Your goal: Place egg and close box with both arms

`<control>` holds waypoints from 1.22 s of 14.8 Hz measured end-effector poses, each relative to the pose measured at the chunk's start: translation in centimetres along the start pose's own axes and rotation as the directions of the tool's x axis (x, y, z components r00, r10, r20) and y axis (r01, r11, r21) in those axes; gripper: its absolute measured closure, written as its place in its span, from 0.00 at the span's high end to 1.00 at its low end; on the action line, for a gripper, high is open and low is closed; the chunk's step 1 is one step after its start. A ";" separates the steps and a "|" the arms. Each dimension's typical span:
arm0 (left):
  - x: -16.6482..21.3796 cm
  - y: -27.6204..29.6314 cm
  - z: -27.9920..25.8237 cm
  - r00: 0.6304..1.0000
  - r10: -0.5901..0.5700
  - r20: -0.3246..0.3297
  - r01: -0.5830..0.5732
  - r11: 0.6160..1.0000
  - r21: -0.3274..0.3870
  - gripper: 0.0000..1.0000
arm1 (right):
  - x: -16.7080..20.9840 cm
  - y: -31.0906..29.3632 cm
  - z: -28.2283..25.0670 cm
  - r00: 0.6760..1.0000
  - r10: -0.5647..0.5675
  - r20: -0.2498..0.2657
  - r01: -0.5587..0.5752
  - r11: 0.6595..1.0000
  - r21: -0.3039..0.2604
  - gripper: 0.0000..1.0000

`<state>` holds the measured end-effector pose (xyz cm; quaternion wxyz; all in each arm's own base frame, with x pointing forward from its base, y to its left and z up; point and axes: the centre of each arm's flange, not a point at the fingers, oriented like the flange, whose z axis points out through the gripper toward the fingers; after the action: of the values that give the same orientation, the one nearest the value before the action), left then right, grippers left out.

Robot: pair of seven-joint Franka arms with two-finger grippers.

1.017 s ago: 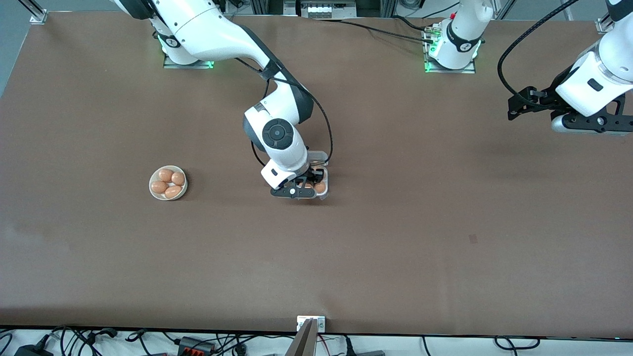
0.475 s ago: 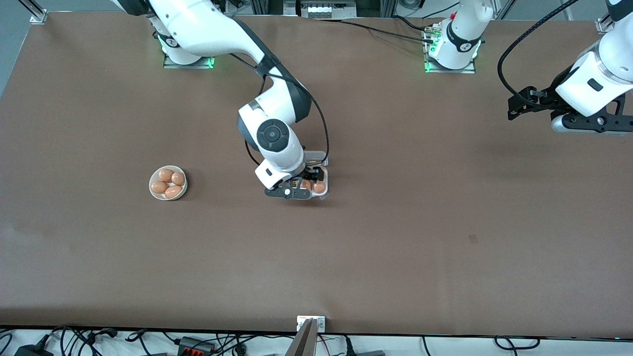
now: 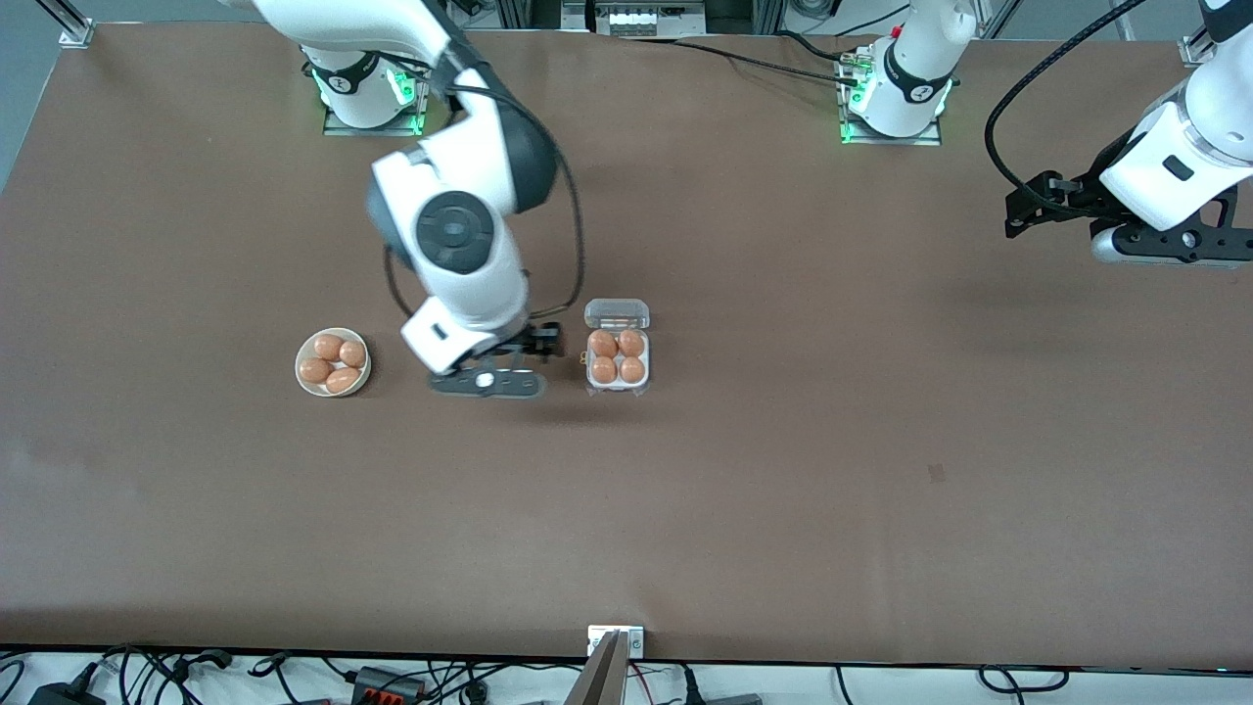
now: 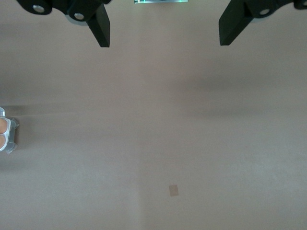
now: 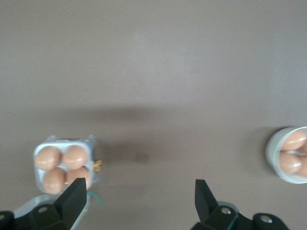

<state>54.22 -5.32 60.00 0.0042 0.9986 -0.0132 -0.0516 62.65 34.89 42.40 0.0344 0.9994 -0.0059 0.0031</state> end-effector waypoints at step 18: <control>0.0 0.0 0.0 1.000 0.000 0.000 0.000 1.000 0.000 1.00 | 4.2 31.9 -11.5 0.996 0.078 -0.033 -0.076 0.996 0.052 1.00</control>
<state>54.22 -5.34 60.00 0.0042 0.9986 -0.0134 -0.0516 66.39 3.78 56.07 0.0090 0.9988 -0.0437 0.0221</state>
